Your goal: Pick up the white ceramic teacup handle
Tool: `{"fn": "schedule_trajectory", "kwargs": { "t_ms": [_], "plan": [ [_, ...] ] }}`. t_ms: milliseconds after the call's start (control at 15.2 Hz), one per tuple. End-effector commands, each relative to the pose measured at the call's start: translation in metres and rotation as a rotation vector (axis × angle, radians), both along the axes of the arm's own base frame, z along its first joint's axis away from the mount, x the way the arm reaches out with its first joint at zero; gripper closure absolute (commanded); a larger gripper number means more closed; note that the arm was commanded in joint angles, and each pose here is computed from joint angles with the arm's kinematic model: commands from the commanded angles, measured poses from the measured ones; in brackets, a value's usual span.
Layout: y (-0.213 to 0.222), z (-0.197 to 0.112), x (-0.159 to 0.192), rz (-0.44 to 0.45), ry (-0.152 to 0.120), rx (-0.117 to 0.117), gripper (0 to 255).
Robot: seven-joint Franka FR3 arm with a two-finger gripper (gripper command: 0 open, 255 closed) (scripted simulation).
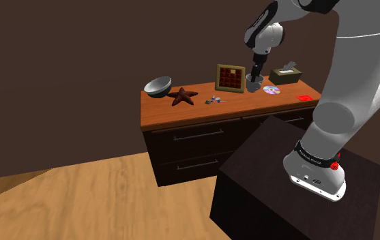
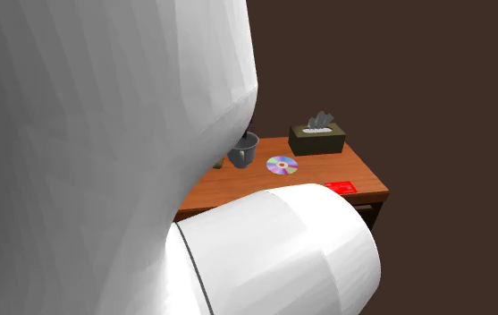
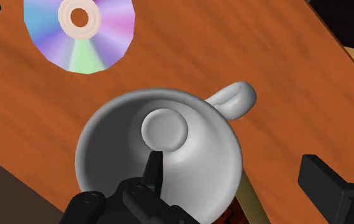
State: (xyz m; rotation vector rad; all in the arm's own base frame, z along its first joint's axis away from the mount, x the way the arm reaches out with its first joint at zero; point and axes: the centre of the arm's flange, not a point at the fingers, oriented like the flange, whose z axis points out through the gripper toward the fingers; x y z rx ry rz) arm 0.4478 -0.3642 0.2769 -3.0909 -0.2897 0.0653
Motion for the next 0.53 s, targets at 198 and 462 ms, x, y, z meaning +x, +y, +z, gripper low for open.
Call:
{"fn": "schedule_trajectory", "kwargs": {
  "t_ms": [198, 462],
  "plan": [
    [0.000, -0.030, 0.001, 0.000, 0.000, 0.000, 0],
    [0.001, -0.030, 0.000, 0.000, 0.000, 0.000, 255]
  ]
}}
